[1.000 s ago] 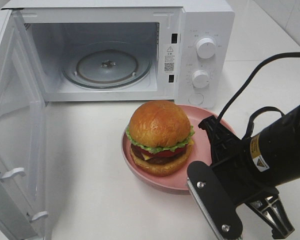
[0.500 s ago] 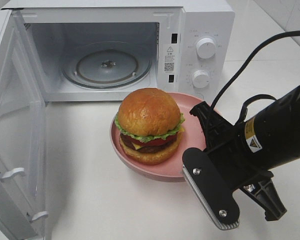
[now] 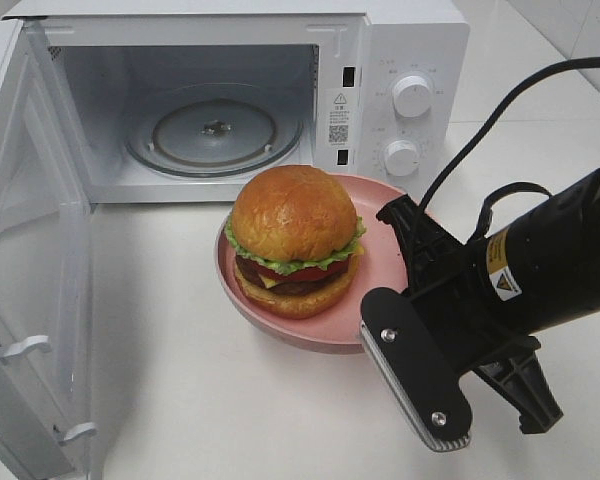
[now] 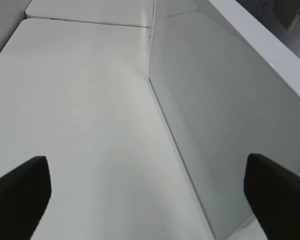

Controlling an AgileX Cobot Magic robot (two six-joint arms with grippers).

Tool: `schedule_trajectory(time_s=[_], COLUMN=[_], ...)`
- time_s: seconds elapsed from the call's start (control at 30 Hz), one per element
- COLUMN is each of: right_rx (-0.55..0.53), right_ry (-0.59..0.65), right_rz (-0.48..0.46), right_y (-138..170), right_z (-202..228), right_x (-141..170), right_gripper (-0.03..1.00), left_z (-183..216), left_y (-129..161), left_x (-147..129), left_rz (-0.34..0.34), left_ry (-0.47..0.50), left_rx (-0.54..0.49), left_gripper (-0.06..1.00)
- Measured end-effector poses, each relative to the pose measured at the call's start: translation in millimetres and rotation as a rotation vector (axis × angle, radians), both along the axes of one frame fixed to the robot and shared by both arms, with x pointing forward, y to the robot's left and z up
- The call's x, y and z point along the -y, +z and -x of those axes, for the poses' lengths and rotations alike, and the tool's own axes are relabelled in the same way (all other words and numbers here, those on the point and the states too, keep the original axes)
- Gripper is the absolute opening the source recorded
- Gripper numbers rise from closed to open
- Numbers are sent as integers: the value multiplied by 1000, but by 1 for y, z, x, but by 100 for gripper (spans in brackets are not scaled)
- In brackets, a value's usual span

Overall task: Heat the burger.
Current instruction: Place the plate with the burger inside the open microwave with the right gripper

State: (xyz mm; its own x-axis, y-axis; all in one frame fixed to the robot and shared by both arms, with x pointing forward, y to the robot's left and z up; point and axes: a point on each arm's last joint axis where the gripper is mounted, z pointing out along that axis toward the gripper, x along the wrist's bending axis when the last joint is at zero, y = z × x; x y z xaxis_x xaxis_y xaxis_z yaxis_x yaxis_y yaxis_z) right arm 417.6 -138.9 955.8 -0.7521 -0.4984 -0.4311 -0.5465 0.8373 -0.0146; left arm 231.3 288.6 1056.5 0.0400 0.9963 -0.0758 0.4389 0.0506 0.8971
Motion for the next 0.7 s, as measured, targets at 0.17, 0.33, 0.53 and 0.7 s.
schedule_trajectory(time_s=[0.17, 0.33, 0.53, 0.7], right_rx=[2, -10, -4, -8], right_ry=[3, -43, -66, -60], right_rz=[-2, -18, -43, -50], right_y=[-2, -3, -2, -5], right_z=[-3, -14, -27, -31], right_x=[-3, -13, -26, -39], right_gripper=[5, 5, 5, 5], left_z=[0, 0, 0, 0], left_y=[0, 0, 0, 0], left_x=[0, 0, 0, 0], left_rz=[0, 0, 0, 0], left_ry=[0, 0, 0, 0], left_rx=[0, 0, 0, 0], left_gripper=[96, 96, 96, 96])
